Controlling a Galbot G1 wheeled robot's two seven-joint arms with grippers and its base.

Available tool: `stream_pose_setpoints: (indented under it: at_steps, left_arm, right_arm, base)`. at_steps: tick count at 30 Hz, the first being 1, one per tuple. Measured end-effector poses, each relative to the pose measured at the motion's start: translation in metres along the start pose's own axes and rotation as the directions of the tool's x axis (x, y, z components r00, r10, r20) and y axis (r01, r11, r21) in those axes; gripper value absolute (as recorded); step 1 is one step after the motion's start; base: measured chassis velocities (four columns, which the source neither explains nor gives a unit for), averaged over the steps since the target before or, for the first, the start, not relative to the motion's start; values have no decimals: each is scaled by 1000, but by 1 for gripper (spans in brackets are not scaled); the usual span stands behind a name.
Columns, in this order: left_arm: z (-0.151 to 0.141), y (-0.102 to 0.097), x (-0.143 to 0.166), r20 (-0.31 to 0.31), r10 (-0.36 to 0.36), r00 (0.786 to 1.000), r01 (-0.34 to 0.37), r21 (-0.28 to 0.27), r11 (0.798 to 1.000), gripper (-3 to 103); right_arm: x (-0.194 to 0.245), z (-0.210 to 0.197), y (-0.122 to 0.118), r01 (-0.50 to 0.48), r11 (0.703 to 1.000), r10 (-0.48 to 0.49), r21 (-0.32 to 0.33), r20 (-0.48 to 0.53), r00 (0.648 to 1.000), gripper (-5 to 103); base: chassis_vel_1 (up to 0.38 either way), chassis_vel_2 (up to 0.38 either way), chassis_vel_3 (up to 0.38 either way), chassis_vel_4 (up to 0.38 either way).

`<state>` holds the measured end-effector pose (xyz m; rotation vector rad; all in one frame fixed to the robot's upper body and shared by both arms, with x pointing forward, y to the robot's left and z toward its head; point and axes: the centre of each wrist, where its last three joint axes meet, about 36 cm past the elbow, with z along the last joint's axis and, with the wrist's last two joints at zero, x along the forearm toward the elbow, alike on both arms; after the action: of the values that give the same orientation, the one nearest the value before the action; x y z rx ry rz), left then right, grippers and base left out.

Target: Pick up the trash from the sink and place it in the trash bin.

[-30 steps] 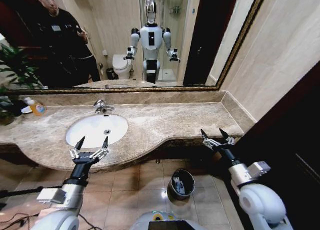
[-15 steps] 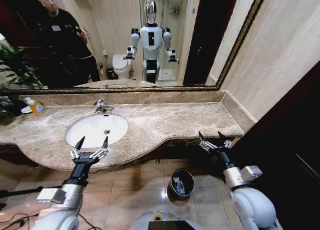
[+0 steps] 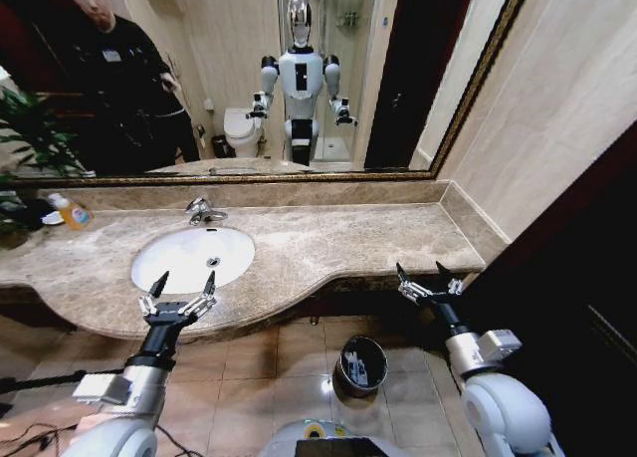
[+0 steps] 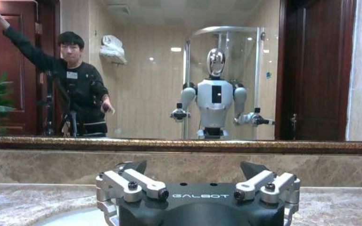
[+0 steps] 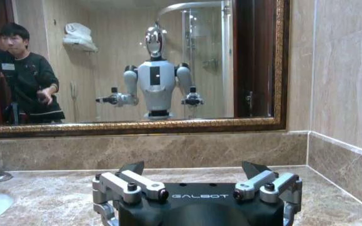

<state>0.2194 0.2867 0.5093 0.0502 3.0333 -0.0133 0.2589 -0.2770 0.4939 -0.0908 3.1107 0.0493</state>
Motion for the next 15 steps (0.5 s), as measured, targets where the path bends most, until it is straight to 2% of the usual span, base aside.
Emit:
stream_pose_setpoints:
  at_steps: [15]
  left_arm:
    - [0,0,0,0,0,1000,0,0,1000,100]
  right_arm:
    - [0,0,0,1,1000,-1,-1,-1,1000,100]
  base:
    - [0,0,0,0]
